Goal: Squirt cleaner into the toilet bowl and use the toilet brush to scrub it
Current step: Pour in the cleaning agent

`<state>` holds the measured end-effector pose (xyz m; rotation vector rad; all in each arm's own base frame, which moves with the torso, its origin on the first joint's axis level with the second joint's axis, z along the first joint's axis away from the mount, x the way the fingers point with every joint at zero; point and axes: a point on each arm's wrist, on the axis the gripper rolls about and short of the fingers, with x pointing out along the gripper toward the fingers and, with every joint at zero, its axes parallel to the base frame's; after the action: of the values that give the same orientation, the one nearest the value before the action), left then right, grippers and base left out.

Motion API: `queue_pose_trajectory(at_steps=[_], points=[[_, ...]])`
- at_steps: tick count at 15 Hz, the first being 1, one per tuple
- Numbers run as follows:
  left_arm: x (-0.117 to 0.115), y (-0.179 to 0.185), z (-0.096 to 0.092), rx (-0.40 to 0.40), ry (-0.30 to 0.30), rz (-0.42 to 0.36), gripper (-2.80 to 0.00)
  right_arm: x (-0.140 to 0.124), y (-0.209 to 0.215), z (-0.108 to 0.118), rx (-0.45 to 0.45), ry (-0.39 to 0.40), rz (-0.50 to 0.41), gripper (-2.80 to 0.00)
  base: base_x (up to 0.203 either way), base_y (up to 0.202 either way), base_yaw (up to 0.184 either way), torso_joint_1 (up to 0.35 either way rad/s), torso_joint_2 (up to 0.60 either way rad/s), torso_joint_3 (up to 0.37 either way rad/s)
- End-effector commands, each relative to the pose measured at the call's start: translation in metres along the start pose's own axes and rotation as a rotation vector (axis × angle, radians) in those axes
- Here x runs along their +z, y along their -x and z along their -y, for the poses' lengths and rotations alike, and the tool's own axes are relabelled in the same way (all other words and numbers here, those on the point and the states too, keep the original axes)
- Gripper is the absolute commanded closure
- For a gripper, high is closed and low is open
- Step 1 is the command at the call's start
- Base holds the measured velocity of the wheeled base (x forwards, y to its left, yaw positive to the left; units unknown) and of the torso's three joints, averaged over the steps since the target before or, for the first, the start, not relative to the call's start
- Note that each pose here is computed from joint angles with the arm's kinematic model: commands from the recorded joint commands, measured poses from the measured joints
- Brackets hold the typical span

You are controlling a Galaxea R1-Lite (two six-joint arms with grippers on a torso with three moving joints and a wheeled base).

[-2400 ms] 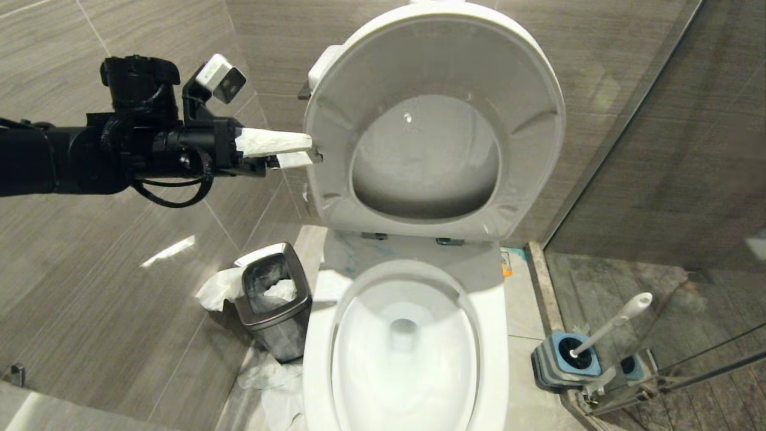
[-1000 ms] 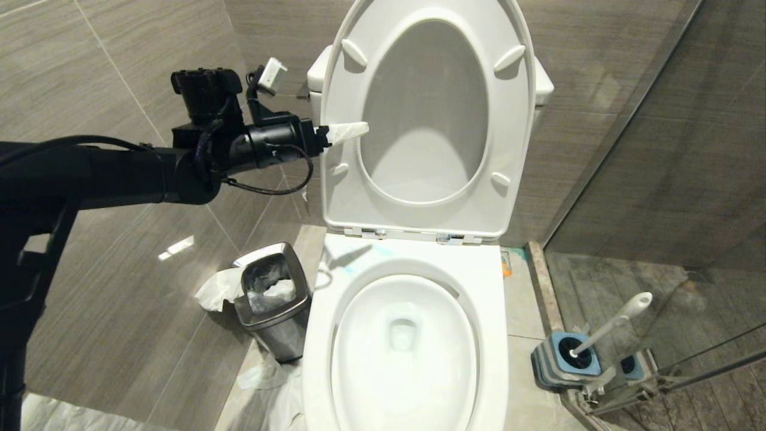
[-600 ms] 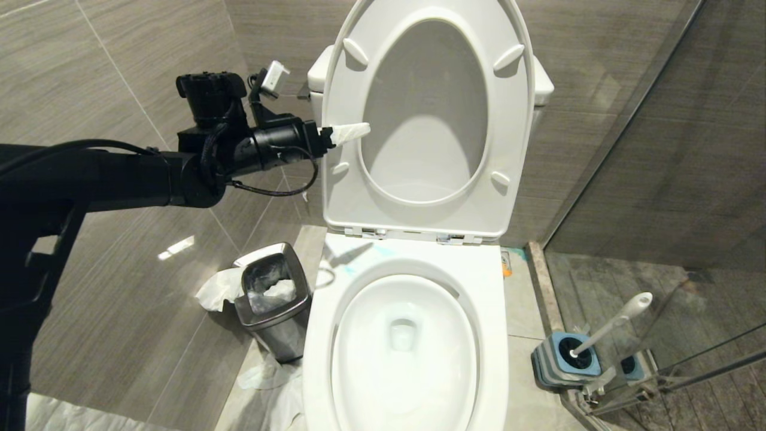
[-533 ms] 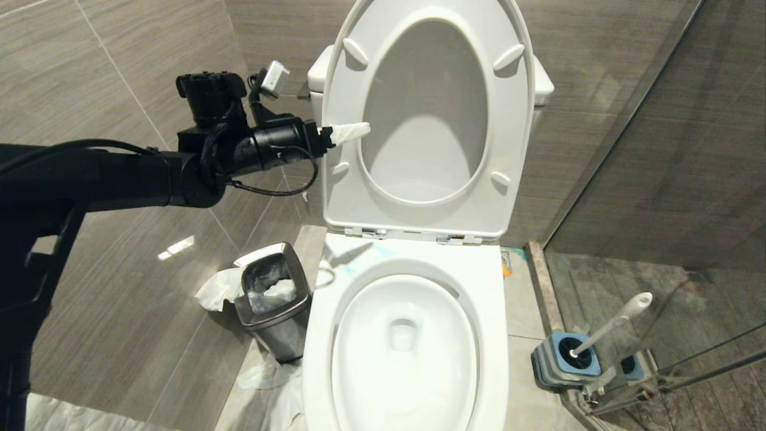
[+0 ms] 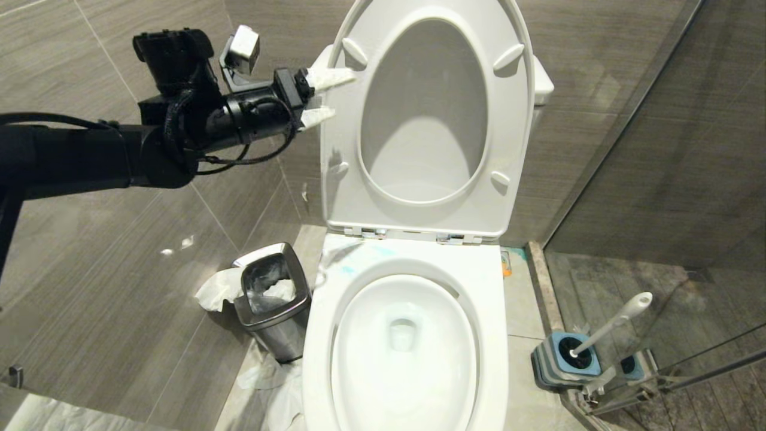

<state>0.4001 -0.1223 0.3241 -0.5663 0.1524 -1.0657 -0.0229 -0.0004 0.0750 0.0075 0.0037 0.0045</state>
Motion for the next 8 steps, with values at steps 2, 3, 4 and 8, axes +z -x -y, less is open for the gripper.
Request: queue_pose_trajectory(at_steps=[2, 3, 4, 8], points=[[0.025, 0.019, 0.043, -0.052, 0.188, 0.042, -2.80, 0.000, 0.000, 0.000, 0.000, 0.000, -0.001, 0.00, 0.000, 0.000, 0.000, 0.000, 0.00, 0.000], [0.030, 0.024, 0.052, -0.060, 0.230, 0.052, -2.80, 0.000, 0.000, 0.000, 0.000, 0.000, -0.001, 0.00, 0.000, 0.000, 0.000, 0.000, 0.00, 0.000], [0.033, 0.029, 0.059, -0.057, 0.252, 0.054, -2.80, 0.000, 0.000, 0.000, 0.000, 0.000, -0.001, 0.00, 0.000, 0.000, 0.000, 0.000, 0.00, 0.000], [0.041, 0.047, 0.069, 0.027, 0.156, 0.024, -2.80, 0.000, 0.000, 0.000, 0.000, 0.000, -0.001, 0.00, 0.000, 0.000, 0.000, 0.000, 0.00, 0.000]])
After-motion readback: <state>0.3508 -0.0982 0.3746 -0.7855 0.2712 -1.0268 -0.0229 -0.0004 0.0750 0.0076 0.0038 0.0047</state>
